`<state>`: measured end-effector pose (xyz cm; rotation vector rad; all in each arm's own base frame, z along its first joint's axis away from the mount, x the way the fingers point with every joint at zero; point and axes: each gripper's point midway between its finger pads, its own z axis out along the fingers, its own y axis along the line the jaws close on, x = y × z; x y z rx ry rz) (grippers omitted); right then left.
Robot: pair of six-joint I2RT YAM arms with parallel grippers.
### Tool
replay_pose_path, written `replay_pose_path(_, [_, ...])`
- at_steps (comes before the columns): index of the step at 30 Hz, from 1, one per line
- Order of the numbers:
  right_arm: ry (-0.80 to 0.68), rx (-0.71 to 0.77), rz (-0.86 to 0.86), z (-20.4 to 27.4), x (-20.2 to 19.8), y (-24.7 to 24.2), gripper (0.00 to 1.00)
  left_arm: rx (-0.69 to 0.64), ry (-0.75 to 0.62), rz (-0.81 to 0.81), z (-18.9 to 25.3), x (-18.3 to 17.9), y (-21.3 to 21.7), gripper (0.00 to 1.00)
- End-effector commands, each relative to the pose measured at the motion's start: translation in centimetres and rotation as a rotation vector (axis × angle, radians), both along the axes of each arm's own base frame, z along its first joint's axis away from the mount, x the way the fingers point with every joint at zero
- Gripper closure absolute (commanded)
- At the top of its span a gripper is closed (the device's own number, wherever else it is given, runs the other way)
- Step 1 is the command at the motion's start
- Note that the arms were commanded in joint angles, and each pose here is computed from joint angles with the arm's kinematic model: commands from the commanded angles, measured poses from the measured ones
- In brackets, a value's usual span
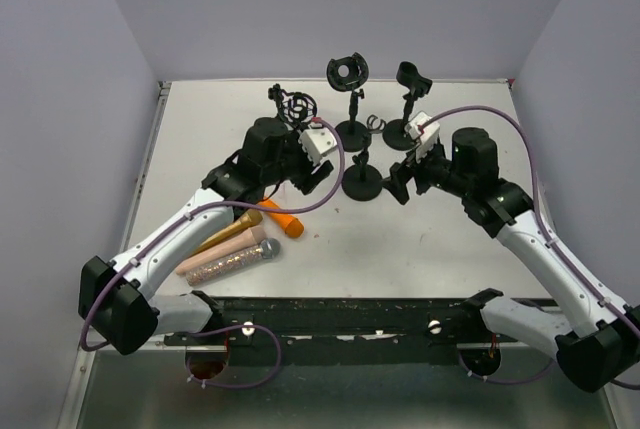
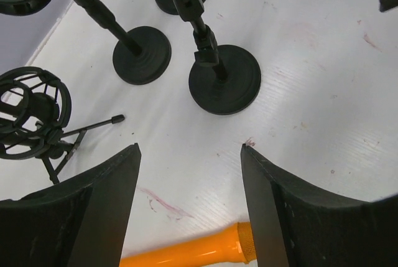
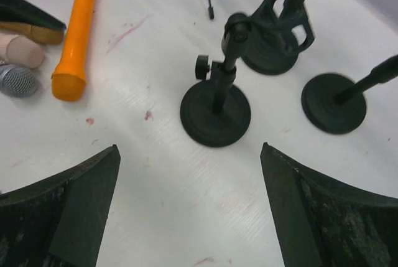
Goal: Remove the microphone from the stand
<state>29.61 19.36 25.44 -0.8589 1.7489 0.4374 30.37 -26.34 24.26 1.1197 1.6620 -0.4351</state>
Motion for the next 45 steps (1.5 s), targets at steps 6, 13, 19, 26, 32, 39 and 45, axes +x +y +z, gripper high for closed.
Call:
replay_pose_path(6, [0.326, -0.113, -0.256, -0.8, 0.0, -3.3, 0.00, -0.071, 0.192, 0.205, 5.0, 0.8, 4.8, 0.16])
replay_pose_path(13, [0.113, 0.144, -0.197, 8.9, 4.1, 0.6, 0.00, -0.151, 0.219, 0.310, 8.3, 2.0, 6.8, 0.02])
replay_pose_path(19, [0.171, 0.159, -0.210, 4.8, 8.3, 3.0, 0.00, -0.157, 0.273, 0.254, 7.2, 0.8, 5.7, 0.02])
replay_pose_path(26, [0.281, 0.202, -0.302, -0.1, 10.6, 3.8, 0.09, -0.160, 0.245, 0.228, 7.2, 0.1, 5.7, 0.02])
replay_pose_path(32, [0.434, 0.191, -0.308, -5.4, 9.2, 4.2, 0.19, -0.163, 0.246, 0.214, 6.9, -0.5, 5.7, 0.02])
replay_pose_path(39, [0.482, 0.304, -0.215, -2.0, 7.7, 5.8, 0.13, -0.137, 0.245, 0.168, 6.2, -1.9, 5.4, 0.02])
replay_pose_path(45, [0.617, 0.431, -0.279, -1.4, 8.9, 4.0, 0.15, -0.141, 0.273, 0.113, 6.0, -2.9, 4.5, 0.02])
